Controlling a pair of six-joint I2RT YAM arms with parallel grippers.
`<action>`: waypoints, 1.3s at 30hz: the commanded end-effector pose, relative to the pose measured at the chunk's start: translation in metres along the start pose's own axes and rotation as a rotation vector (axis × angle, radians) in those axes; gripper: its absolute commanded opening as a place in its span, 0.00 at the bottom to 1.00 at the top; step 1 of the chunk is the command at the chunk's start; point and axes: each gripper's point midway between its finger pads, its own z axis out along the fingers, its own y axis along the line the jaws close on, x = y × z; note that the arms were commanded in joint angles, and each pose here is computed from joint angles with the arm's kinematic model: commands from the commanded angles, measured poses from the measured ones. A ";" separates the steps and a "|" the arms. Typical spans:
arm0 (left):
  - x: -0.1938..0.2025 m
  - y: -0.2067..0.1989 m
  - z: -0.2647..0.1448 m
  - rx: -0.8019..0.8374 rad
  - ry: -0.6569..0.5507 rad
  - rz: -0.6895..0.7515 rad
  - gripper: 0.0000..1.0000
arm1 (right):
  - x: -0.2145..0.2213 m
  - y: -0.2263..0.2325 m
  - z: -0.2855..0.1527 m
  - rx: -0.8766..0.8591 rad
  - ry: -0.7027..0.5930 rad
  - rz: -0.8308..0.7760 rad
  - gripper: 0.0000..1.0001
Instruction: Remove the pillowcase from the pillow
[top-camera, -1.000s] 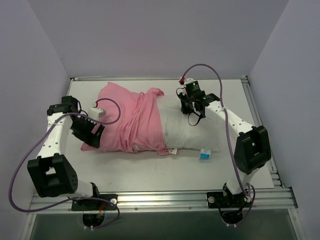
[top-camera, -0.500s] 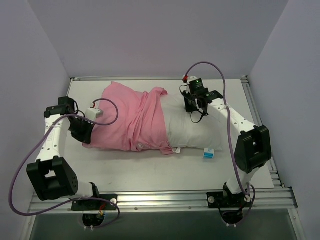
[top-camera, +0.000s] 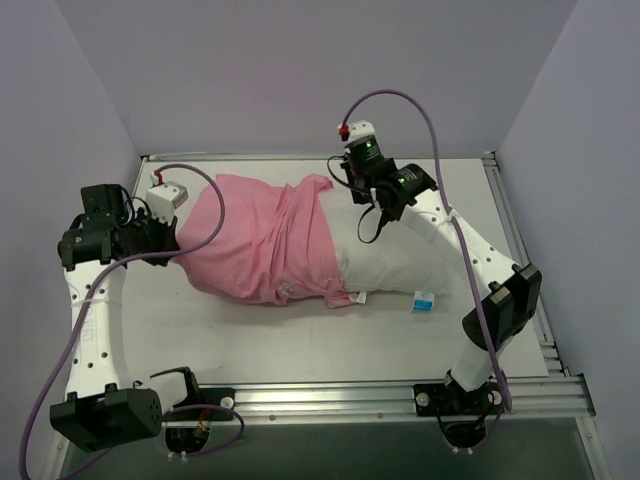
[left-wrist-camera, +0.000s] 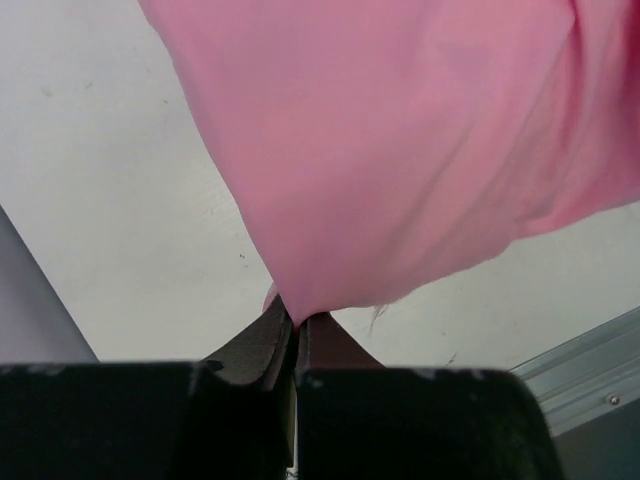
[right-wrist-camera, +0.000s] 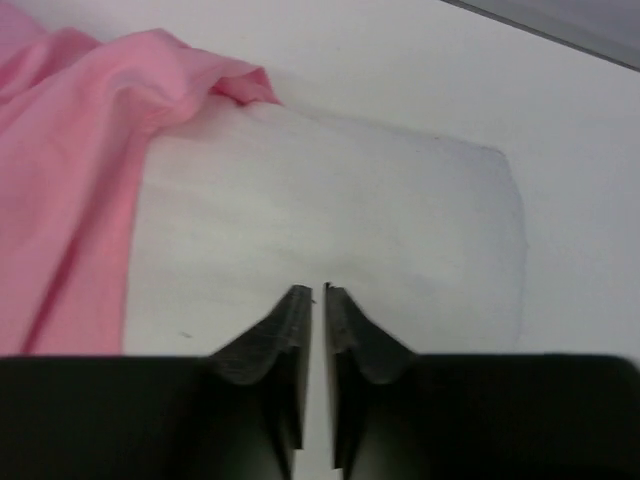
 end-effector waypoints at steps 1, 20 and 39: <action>-0.069 -0.001 -0.033 -0.034 -0.260 -0.015 0.02 | 0.030 0.029 0.001 -0.062 0.063 0.011 0.06; -0.298 0.024 -0.309 -0.506 -1.100 0.040 0.02 | 0.258 -0.001 0.104 0.044 0.554 0.096 0.00; -0.296 0.044 -0.413 -0.872 -1.338 0.044 0.02 | 0.297 -0.098 0.098 0.166 0.708 0.159 0.00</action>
